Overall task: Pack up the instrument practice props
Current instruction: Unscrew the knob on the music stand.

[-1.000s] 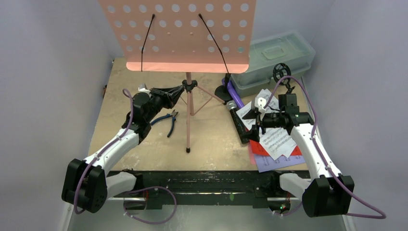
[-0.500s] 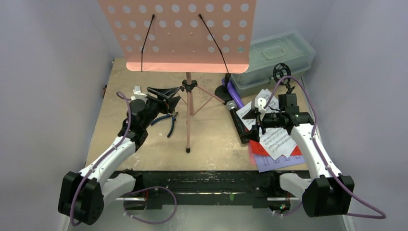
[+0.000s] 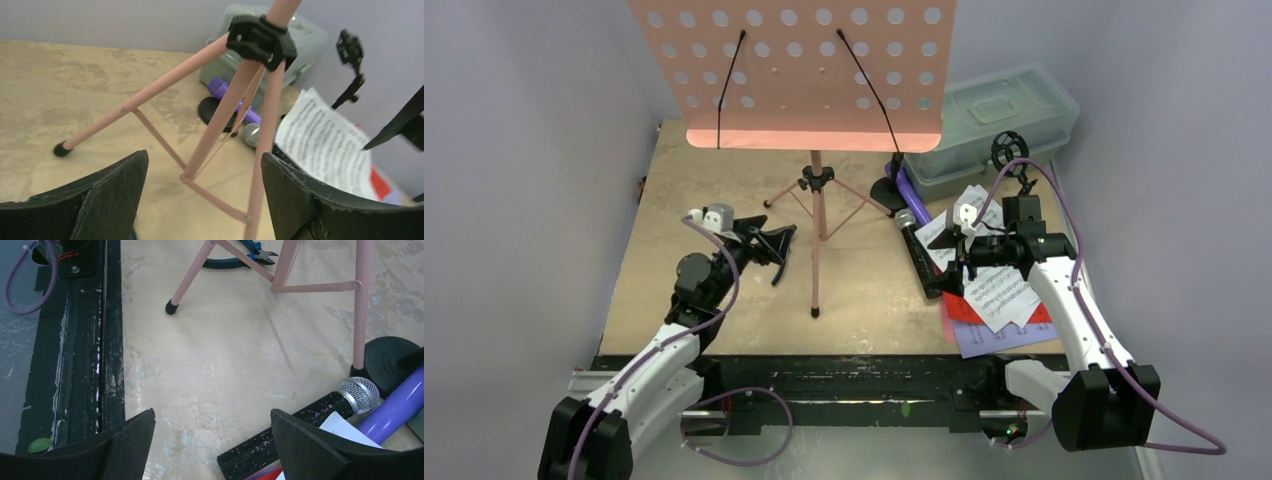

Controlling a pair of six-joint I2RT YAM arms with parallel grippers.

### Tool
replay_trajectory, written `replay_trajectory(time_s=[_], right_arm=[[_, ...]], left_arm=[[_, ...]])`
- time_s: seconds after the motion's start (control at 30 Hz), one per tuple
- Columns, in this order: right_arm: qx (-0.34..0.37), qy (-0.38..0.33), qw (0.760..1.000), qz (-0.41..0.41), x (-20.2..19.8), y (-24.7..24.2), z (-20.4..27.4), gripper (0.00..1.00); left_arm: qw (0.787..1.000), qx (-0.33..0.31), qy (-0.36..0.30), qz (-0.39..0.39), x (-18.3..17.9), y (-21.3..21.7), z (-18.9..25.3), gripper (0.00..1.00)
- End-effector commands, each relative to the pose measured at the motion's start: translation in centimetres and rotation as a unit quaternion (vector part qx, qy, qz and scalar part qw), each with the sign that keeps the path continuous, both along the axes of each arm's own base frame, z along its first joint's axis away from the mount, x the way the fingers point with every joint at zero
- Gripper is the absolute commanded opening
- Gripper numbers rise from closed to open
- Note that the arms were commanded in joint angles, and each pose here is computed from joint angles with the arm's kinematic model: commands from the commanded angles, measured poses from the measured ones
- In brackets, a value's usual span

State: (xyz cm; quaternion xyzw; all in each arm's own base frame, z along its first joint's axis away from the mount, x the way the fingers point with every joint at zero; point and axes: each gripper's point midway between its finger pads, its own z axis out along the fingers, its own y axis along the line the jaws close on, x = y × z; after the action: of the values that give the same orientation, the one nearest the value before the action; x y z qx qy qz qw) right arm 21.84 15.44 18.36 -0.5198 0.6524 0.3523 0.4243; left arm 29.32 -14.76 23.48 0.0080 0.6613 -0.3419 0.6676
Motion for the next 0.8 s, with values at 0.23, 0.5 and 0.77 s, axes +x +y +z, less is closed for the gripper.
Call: replay_trajectory(time_s=[0.23,0.5,0.77], right_arm=[[0.003,-0.001,1.0,0.007,-0.3,0.0,0.1,0.89],[0.003,0.003,1.0,0.015,-0.4,0.0,-0.1,0.9],[0.003,0.006,1.0,0.017,-0.5,0.1,-0.2,0.9]], left_arm=[[0.924,0.17,-0.341,0.038,0.0,0.3,5.9,0.74],[0.895,0.265,-0.358,0.016,2.7,-1.3,7.0,0.68],[0.877,0.316,-0.36,-0.027,4.2,-3.0,6.2,0.65]])
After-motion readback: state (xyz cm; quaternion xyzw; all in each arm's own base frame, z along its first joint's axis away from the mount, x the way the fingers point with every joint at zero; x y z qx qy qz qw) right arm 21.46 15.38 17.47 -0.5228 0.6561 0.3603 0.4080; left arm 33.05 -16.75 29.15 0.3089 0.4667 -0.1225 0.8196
